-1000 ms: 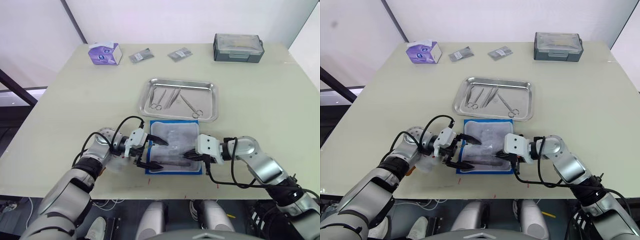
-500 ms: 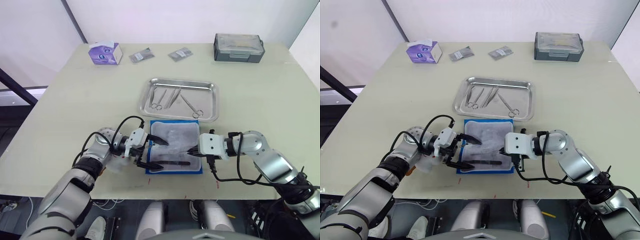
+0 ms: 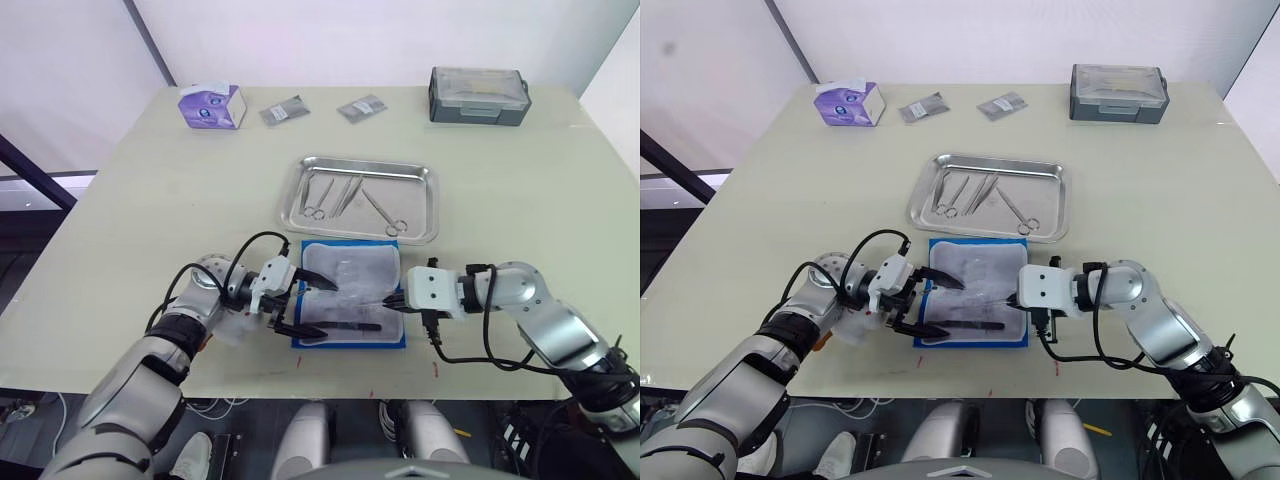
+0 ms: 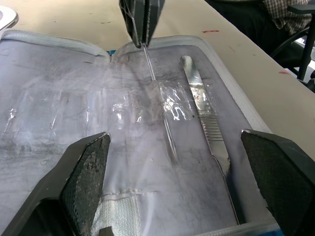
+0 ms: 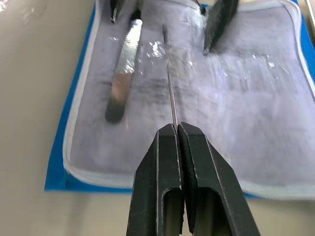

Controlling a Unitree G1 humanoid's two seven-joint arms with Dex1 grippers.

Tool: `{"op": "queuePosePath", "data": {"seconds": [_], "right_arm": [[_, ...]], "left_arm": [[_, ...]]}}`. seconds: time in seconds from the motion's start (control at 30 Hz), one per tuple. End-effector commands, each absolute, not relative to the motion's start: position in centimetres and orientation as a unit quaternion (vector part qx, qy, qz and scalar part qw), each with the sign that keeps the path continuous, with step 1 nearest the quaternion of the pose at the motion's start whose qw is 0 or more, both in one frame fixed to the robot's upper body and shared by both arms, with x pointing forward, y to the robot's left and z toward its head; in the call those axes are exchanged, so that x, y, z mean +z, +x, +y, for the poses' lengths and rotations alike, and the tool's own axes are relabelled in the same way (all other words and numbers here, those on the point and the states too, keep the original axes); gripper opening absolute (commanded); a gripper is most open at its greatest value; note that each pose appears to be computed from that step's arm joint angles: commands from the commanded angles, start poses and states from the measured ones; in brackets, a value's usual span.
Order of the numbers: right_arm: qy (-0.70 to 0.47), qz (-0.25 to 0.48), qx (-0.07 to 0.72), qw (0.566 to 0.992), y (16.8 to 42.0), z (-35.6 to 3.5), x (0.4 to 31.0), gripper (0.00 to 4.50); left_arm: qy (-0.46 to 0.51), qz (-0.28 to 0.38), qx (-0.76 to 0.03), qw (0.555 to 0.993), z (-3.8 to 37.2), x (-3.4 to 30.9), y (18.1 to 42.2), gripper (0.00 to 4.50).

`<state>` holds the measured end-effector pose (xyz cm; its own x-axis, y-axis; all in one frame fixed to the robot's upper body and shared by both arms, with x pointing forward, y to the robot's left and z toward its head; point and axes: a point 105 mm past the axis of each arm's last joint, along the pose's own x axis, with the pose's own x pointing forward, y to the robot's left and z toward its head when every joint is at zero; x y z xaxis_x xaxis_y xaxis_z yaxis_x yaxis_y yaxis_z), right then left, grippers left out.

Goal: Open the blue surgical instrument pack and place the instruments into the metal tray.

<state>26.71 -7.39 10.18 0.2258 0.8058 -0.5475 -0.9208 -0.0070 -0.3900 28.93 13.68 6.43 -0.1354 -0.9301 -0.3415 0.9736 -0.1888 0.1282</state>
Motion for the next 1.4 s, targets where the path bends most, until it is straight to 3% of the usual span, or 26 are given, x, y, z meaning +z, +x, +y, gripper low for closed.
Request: {"op": "queuePosePath", "data": {"seconds": [0.03, 1.4], "right_arm": [[-0.356, 0.055, 0.613, 0.704, 26.4, -7.9, 11.7, 0.06], [-0.333, 0.083, 0.588, 0.733, 24.8, -13.0, 12.6, 0.06]], "left_arm": [[0.154, 0.120, -0.767, 0.611, 14.4, 4.2, 27.4, 4.50], [0.158, 0.120, -0.769, 0.607, 14.2, 4.3, 27.6, 4.50]]}}
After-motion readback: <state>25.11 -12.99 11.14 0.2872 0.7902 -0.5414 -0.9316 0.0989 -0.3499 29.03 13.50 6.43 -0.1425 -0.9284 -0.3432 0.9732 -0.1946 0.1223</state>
